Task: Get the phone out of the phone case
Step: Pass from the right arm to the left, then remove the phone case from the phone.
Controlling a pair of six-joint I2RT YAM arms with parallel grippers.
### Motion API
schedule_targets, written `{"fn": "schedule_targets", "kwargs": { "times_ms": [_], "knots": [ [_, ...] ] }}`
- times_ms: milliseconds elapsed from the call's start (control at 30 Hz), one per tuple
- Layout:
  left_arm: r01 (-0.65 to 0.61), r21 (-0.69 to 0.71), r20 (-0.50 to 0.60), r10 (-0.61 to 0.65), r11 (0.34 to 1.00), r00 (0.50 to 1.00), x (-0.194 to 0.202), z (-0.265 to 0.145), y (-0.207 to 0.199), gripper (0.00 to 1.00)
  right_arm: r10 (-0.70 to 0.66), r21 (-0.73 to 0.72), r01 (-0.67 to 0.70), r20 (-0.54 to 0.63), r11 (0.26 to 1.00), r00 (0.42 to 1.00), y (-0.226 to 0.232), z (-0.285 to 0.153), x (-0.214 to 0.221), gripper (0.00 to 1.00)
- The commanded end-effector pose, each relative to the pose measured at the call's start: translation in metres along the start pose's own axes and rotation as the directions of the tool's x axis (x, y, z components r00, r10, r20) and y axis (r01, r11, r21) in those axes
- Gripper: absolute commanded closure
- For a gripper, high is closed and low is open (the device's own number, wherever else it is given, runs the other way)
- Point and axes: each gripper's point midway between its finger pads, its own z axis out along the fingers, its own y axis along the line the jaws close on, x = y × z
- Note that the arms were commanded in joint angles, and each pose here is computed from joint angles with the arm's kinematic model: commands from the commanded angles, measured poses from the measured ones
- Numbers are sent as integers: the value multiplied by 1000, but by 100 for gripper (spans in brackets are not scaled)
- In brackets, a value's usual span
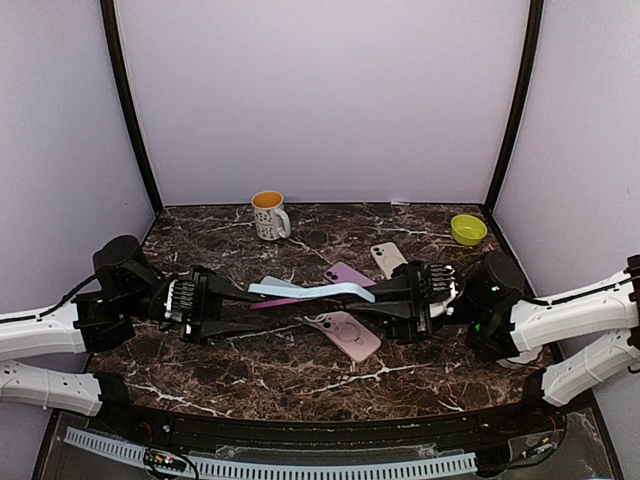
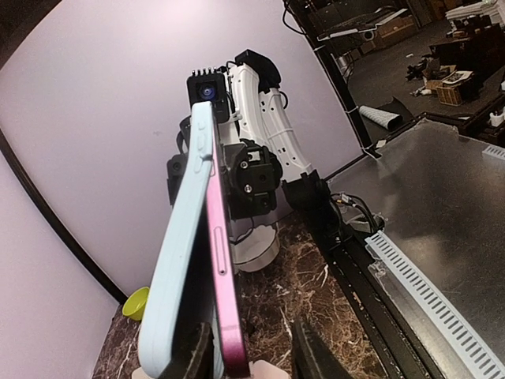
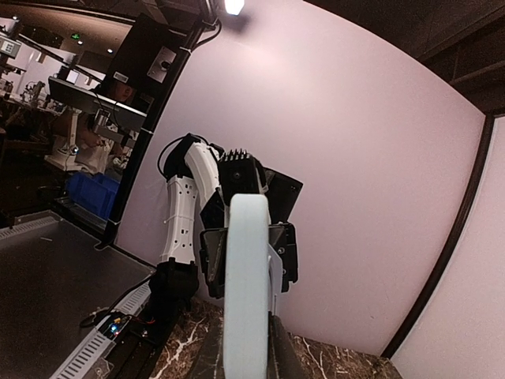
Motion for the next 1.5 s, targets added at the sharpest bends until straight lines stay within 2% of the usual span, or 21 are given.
{"fn": "schedule_targets", "kwargs": {
  "times_ms": [0, 200, 333, 400, 433, 567, 633, 667, 733, 867, 1000, 1267, 1400, 1467],
  "knots": [
    [-33, -72, 18, 35, 997, 999, -12, -3, 14, 64, -91, 43, 85, 165, 995, 982, -6, 10, -43, 100],
    [-52, -120, 11, 53, 991, 999, -12, -6, 21, 77, -75, 79, 62, 176, 995, 982, -8, 20, -31, 100],
    [-78, -177, -22, 75, 981, 997, -7, -7, 31, 98, -45, 93, 28, 179, 995, 983, -10, 22, -26, 100],
    [-105, -197, -52, 96, 975, 994, -2, -9, 34, 100, -26, 112, 8, 162, 994, 986, -13, 21, -22, 100],
    [-115, -203, -60, 105, 972, 993, -1, -10, 34, 100, -7, 131, -13, 148, 991, 989, -16, 19, -18, 96],
    [-163, -246, -112, 139, 955, 984, 5, -16, 39, 100, 82, 220, -93, 57, 971, 995, -25, 10, 2, 55],
    [-184, -250, -134, 154, 951, 979, 9, -17, 40, 100, 140, 286, -133, -5, 949, 990, -31, 1, 16, 32],
    [-212, -242, -163, 175, 947, 971, 15, -17, 39, 100, 185, 375, -142, -81, 916, 979, -39, -14, 25, 16],
    [-223, -233, -175, 185, 947, 967, 18, -17, 38, 100, 214, 432, -132, -146, 892, 966, -44, -25, 32, 11],
    [-253, -210, -204, 210, 944, 956, 27, -16, 34, 100, 260, 485, -92, -291, 869, 921, -47, -43, 43, 7],
    [-275, -189, -240, 227, 943, 944, 38, -15, 32, 100, 289, 483, -83, -370, 872, 883, -42, -55, 41, 5],
    [-292, -131, -286, 246, 947, 926, 56, -12, 24, 100, 345, 488, -124, -395, 864, 851, -41, -61, 25, 3],
    [-314, -91, -296, 275, 945, 915, 65, -11, 16, 100, 418, 477, -216, -373, 852, 828, -42, -48, 17, 2],
    [-325, -73, -308, 289, 943, 906, 71, -11, 13, 100, 482, 475, -287, -364, 832, 797, -42, -38, 16, 2]
  ]
}}
